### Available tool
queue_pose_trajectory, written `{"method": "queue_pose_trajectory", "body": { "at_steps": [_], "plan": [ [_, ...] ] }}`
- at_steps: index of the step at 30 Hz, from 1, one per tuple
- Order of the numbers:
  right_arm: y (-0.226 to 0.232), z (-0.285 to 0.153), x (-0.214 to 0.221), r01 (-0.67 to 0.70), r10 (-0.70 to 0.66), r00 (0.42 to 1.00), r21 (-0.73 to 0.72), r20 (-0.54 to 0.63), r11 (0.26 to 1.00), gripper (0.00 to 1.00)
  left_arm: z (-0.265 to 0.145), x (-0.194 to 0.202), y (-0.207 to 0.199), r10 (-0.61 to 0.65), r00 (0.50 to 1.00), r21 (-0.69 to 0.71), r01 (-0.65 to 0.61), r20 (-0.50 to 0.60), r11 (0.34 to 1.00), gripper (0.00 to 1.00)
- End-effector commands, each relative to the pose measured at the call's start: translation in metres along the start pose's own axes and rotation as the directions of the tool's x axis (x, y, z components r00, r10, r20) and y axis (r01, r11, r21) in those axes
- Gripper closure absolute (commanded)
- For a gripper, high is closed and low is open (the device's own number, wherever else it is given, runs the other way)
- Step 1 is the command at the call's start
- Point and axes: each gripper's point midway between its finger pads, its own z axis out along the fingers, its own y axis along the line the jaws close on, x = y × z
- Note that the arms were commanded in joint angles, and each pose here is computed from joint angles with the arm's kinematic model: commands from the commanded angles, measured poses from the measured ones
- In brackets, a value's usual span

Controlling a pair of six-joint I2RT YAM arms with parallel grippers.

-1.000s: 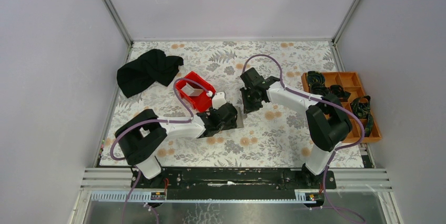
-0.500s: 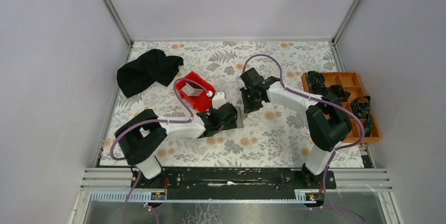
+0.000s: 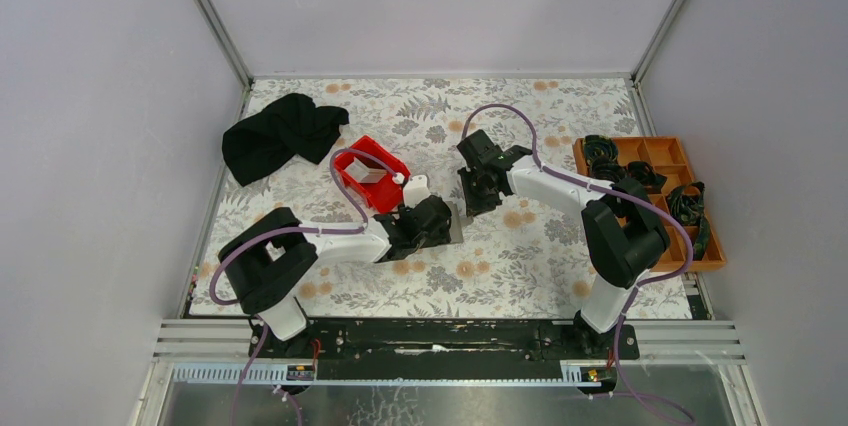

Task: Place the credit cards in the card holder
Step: Close the card holder at the center of the board.

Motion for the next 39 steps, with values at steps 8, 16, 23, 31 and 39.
{"method": "queue_pose_trajectory", "body": {
  "at_steps": [8,16,23,31,39],
  "plan": [
    [0.0006,-0.0211,-0.0084,0.028,-0.028,0.998,0.009,0.063,1.0,0.75,0.0071,0.0213,0.018,0.039,0.997,-0.061,-0.043,-0.063,0.997,0.39],
    [-0.0002,-0.0217,-0.0075,0.031,-0.032,0.998,0.011,0.062,0.999,0.74,0.0072,0.0217,0.0182,0.038,0.997,-0.062,-0.042,-0.064,0.997,0.39],
    [0.0008,-0.0185,-0.0033,0.028,-0.028,0.998,-0.001,0.049,1.0,0.74,0.0072,0.0223,0.0182,0.035,0.997,-0.062,-0.04,-0.066,0.997,0.39],
    [0.0038,-0.017,-0.0017,0.024,-0.024,0.999,-0.014,0.042,1.0,0.74,0.0074,0.0228,0.018,0.031,0.997,-0.062,-0.035,-0.067,0.997,0.39],
    [0.0077,-0.021,-0.005,0.021,-0.02,0.998,-0.025,0.062,0.999,0.74,0.0078,0.0248,0.0196,0.032,0.997,-0.065,-0.037,-0.072,0.997,0.39]
  ]
}}
